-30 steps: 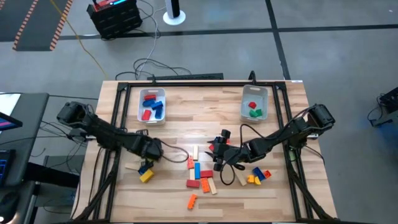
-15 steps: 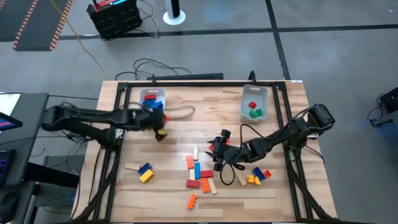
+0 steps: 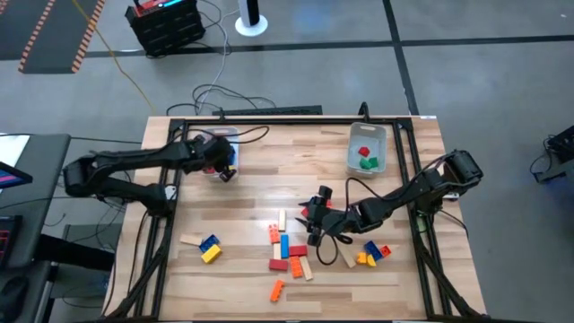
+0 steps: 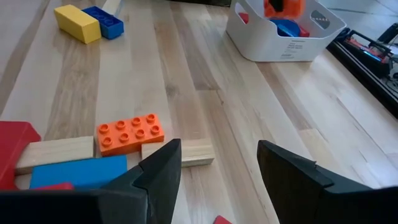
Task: Sort blocks by size
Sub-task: Put the large orange game piece into the white bin, then put the large red block into the white bin
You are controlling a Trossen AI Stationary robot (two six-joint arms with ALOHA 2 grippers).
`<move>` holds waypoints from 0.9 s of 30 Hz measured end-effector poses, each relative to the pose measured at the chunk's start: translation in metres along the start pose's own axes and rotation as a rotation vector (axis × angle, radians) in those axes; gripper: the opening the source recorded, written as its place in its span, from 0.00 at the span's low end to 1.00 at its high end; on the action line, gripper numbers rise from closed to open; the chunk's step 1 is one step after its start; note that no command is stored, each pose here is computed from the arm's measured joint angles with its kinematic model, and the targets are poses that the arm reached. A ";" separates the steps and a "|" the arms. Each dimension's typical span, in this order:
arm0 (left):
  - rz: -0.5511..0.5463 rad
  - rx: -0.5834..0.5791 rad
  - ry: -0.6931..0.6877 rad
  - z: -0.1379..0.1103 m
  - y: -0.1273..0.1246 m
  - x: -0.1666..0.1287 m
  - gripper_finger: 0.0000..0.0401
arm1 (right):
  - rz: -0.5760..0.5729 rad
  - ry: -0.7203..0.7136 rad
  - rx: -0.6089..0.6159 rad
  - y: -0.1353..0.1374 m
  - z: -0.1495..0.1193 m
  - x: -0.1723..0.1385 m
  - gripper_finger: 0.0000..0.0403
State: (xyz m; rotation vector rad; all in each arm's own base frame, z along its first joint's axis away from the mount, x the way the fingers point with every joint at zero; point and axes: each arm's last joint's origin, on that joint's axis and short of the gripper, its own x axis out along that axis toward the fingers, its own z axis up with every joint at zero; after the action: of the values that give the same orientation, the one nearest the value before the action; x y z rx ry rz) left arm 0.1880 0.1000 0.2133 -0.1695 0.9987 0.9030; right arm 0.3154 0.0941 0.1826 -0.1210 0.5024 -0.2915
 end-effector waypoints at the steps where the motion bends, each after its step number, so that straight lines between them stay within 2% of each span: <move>1: -0.003 0.003 0.005 0.000 0.001 0.000 0.37 | -0.001 0.004 -0.003 0.000 0.000 0.000 0.59; 7: -0.056 0.013 -0.028 0.009 0.005 -0.017 0.48 | -0.002 0.015 -0.009 0.000 -0.002 0.000 0.59; 11: -0.273 0.048 -0.154 0.020 -0.005 -0.047 0.49 | -0.002 0.024 -0.014 0.000 -0.003 0.000 0.59; 13: -0.384 0.095 -0.238 0.020 -0.020 -0.064 0.49 | 0.010 0.025 -0.015 0.000 -0.003 0.000 0.59; 16: -0.494 0.228 -0.284 0.009 -0.050 -0.084 0.49 | 0.059 0.033 -0.014 0.002 -0.003 0.000 0.59; 23: -0.640 0.489 -0.315 -0.024 -0.125 -0.099 0.49 | 0.073 0.040 -0.007 0.001 -0.003 0.000 0.59; 27: -0.661 0.592 -0.300 -0.034 -0.160 -0.093 0.49 | 0.104 0.161 0.006 0.000 -0.015 -0.002 0.59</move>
State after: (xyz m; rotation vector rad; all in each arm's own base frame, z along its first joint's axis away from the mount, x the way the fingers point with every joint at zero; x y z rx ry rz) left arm 0.2605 -0.0737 0.2248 0.1342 0.8097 0.0087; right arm 0.3066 0.0945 0.1706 -0.0657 0.6651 -0.2018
